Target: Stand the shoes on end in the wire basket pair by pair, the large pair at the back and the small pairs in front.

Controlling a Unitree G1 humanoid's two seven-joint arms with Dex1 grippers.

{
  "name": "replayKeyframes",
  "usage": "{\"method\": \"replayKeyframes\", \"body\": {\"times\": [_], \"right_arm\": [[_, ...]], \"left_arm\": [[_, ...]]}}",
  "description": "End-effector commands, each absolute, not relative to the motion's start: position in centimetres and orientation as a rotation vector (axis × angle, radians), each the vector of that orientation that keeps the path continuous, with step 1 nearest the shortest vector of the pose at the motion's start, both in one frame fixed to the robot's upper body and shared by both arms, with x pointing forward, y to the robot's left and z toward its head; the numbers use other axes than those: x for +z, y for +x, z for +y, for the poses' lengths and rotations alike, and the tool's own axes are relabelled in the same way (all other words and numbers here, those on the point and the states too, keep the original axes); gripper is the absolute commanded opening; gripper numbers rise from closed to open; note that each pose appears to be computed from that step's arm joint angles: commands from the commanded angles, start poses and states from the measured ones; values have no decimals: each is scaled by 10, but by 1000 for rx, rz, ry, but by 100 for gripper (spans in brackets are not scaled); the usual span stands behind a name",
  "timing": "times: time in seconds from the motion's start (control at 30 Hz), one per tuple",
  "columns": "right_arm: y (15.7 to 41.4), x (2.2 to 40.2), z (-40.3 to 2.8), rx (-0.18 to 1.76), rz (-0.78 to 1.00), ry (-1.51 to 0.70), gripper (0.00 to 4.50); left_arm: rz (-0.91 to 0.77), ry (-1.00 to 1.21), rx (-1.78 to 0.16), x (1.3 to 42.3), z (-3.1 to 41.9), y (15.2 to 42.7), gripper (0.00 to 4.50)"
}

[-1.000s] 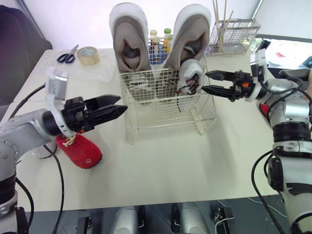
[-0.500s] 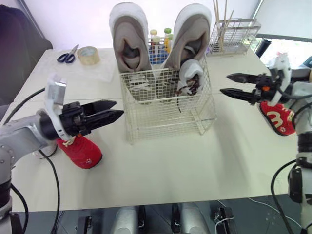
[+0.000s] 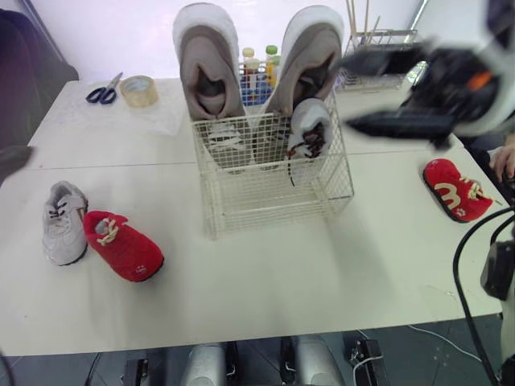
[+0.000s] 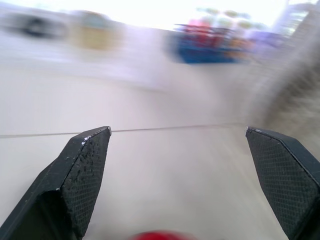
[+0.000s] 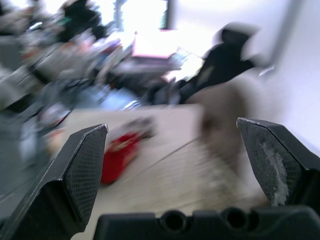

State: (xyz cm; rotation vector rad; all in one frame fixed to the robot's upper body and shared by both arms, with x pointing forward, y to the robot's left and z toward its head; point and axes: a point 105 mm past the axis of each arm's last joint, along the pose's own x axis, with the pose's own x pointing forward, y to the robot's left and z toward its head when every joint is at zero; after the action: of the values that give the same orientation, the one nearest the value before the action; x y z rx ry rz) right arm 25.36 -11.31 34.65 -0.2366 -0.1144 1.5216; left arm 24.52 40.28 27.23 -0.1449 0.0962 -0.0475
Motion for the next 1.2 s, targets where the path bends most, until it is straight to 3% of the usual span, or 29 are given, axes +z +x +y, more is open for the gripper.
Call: {"method": "replayKeyframes", "body": {"times": [0.03,0.23,0.6,0.83,0.93,1.1,1.17,1.2], "right_arm": [[232,343,-103,1647,-112,-292,450],[203,306,-89,1859,32,-299,450],[219,297,-94,1727,81,-333,450],[216,301,-100,1667,113,-358,450],[210,308,-105,1652,127,-382,450],[199,310,-107,1663,160,-419,450],[201,310,-107,1649,152,-419,450],[204,310,-107,1639,146,-417,450]], "left_arm": [[94,-133,-49,280,430,219,445],[321,-291,-181,225,446,197,445],[348,-335,-119,158,450,265,445],[405,-357,-86,132,437,291,445],[440,-366,-93,121,431,294,364],[454,-375,-102,115,426,296,110],[430,-369,-89,119,429,298,24],[400,-367,-78,125,432,299,2]]}}
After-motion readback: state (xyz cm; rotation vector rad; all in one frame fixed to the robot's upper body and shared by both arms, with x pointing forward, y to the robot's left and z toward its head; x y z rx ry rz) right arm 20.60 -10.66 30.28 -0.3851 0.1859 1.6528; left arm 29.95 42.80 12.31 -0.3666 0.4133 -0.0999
